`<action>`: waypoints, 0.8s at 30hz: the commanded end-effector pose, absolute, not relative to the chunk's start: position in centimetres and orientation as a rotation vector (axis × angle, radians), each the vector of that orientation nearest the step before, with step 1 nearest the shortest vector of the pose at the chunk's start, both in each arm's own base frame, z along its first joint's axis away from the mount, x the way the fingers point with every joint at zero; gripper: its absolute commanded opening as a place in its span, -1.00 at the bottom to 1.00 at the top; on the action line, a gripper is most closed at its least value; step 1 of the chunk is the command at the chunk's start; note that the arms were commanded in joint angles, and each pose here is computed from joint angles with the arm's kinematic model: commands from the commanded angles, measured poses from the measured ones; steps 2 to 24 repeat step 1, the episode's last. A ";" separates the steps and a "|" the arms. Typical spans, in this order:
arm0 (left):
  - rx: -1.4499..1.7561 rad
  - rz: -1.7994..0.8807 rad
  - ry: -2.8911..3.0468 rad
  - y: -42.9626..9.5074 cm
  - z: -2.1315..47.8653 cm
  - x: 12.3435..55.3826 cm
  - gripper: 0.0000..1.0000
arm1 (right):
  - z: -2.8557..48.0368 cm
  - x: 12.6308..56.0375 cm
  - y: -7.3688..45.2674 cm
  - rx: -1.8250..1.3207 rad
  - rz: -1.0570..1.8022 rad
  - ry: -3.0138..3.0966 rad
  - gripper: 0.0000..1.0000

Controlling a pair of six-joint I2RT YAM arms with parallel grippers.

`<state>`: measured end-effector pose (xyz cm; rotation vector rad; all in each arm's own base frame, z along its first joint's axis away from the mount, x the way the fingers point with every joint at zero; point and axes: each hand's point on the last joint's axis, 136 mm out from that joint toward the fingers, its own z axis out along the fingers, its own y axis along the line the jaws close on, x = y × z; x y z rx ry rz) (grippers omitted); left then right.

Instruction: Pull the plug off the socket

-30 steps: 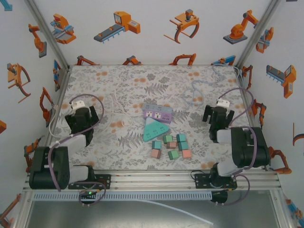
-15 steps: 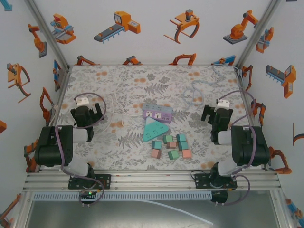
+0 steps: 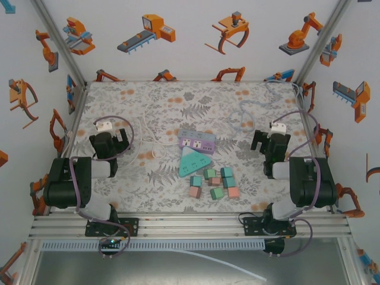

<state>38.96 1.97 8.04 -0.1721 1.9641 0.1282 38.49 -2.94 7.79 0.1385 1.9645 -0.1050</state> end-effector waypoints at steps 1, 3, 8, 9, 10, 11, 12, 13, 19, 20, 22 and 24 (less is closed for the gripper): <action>-0.150 0.123 1.925 1.7 9.1 39.5 0.94 | 8.9 39.2 -2.8 0.124 -0.104 1.929 0.99; -0.150 0.123 1.925 1.7 9.1 39.5 0.94 | 8.9 39.2 -2.8 0.124 -0.104 1.929 0.99; -0.150 0.123 1.925 1.7 9.1 39.5 0.94 | 8.9 39.2 -2.8 0.124 -0.104 1.929 0.99; -0.150 0.123 1.925 1.7 9.1 39.5 0.94 | 8.9 39.2 -2.8 0.124 -0.104 1.929 0.99; -0.150 0.123 1.925 1.7 9.1 39.5 0.94 | 8.9 39.2 -2.8 0.124 -0.104 1.929 0.99; -0.150 0.123 1.925 1.7 9.1 39.5 0.94 | 8.9 39.2 -2.8 0.124 -0.104 1.929 0.99; -0.150 0.123 1.925 1.7 9.1 39.5 0.94 | 8.9 39.2 -2.8 0.124 -0.104 1.929 0.99; -0.150 0.123 1.925 1.7 9.1 39.5 0.94 | 8.9 39.2 -2.8 0.124 -0.104 1.929 0.99; -0.150 0.123 1.925 1.7 9.1 39.5 0.94 | 8.9 39.2 -2.8 0.124 -0.104 1.929 0.99; -0.150 0.123 1.925 1.7 9.1 39.5 0.94 | 8.9 39.2 -2.8 0.124 -0.104 1.929 0.99; -0.150 0.123 1.925 1.7 9.1 39.5 0.94 | 8.9 39.2 -2.8 0.124 -0.104 1.929 0.99; -0.150 0.123 1.925 1.7 9.1 39.5 0.94 | 8.9 39.2 -2.8 0.124 -0.104 1.929 0.99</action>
